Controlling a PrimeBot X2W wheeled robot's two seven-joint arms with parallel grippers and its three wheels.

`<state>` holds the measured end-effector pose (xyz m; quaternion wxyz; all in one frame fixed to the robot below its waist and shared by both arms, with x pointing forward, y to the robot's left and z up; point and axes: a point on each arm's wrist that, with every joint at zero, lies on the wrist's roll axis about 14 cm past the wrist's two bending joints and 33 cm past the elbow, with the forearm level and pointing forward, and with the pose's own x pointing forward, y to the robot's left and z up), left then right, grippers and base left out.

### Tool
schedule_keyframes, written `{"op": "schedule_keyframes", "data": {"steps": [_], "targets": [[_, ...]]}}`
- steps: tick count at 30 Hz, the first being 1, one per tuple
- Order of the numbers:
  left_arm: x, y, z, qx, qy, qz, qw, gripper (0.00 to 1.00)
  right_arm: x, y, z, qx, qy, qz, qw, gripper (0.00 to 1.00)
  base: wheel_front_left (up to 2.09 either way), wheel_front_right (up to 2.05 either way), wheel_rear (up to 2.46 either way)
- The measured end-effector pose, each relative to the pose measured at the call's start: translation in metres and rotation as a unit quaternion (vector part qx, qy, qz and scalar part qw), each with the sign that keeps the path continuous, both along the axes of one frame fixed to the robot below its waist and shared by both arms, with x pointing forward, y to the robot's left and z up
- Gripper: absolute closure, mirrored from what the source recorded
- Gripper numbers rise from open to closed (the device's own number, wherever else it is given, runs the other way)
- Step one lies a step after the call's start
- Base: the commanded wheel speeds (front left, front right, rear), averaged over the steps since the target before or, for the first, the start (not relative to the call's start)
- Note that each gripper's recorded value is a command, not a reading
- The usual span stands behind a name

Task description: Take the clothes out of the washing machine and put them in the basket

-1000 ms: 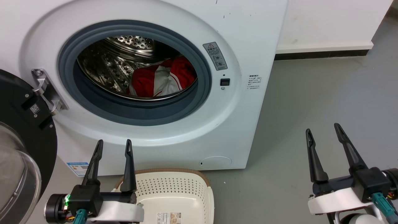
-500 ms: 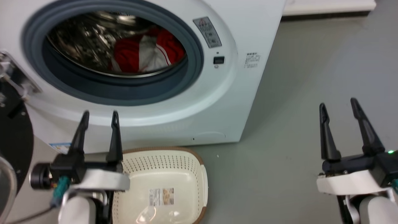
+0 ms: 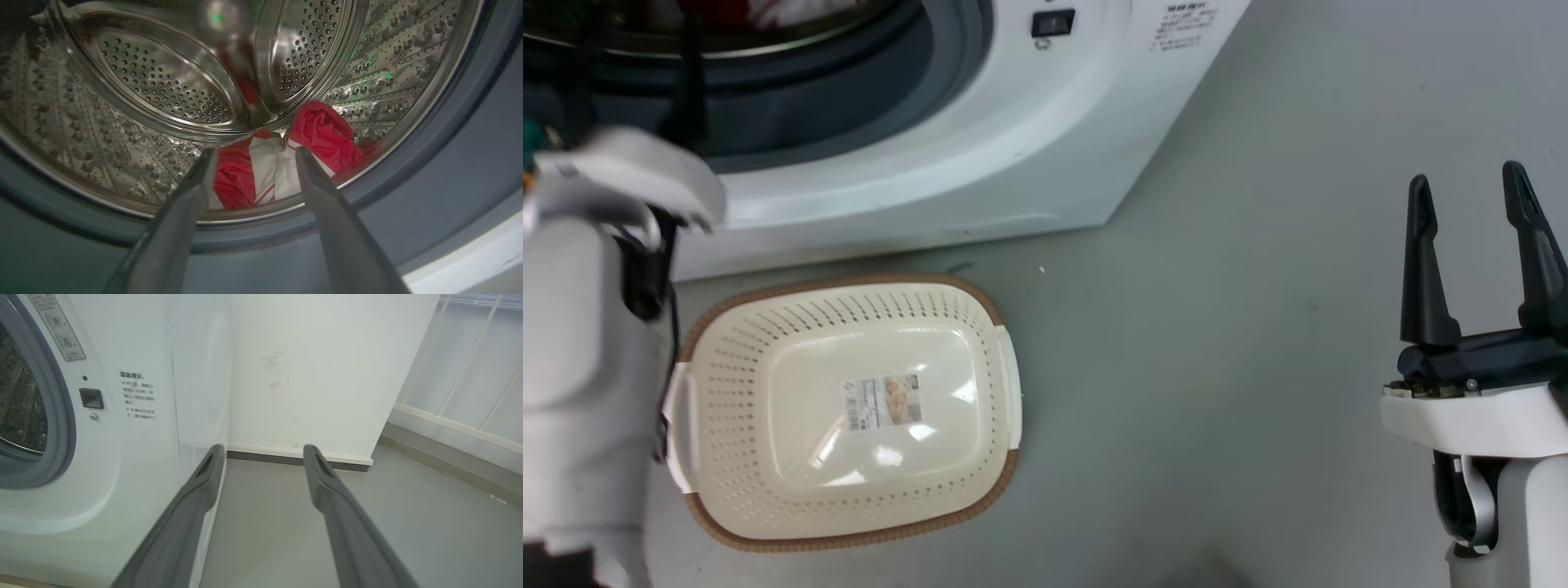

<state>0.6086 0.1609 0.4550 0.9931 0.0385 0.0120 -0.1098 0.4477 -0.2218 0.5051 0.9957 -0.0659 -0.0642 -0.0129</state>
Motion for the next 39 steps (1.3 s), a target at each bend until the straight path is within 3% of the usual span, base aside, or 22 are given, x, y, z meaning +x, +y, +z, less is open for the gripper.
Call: {"op": "schedule_keyframes", "data": {"steps": [6, 15, 17, 24, 32, 35, 39], "targets": [[0.069, -0.005, -0.020, 0.037, 0.044, -0.014, 0.998, 0.00, 0.009, -0.007, -0.034, 0.006, 0.040, -0.008, 0.999, 0.00, 0.00, 0.00, 0.00], [0.140, 0.001, -0.059, 0.112, 0.134, -0.012, 0.985, 0.00, 0.009, -0.017, -0.073, 0.011, 0.090, -0.022, 0.996, 0.00, 0.00, 0.00, 0.00], [0.146, 0.000, -0.078, 0.142, 0.171, -0.017, 0.975, 0.00, 0.007, -0.020, -0.081, 0.010, 0.102, -0.027, 0.994, 0.00, 0.00, 0.00, 0.00], [0.173, 0.014, -0.091, 0.158, 0.230, 0.006, 0.960, 0.00, -0.001, -0.022, -0.096, 0.008, 0.131, -0.032, 0.991, 0.00, 0.00, 0.00, 0.00], [0.173, 0.011, -0.134, 0.150, 0.340, 0.005, 0.928, 0.00, -0.011, -0.023, -0.109, 0.012, 0.157, -0.039, 0.987, 0.00, 0.00, 0.00, 0.00], [0.176, 0.012, -0.141, 0.145, 0.354, 0.006, 0.924, 0.00, -0.012, -0.022, -0.112, 0.015, 0.162, -0.038, 0.986, 0.00, 0.00, 0.00, 0.00], [0.168, 0.006, -0.166, 0.151, 0.394, -0.004, 0.907, 0.00, -0.013, -0.026, -0.115, 0.011, 0.168, -0.044, 0.985, 0.00, 0.00, 0.00, 0.00]]}}
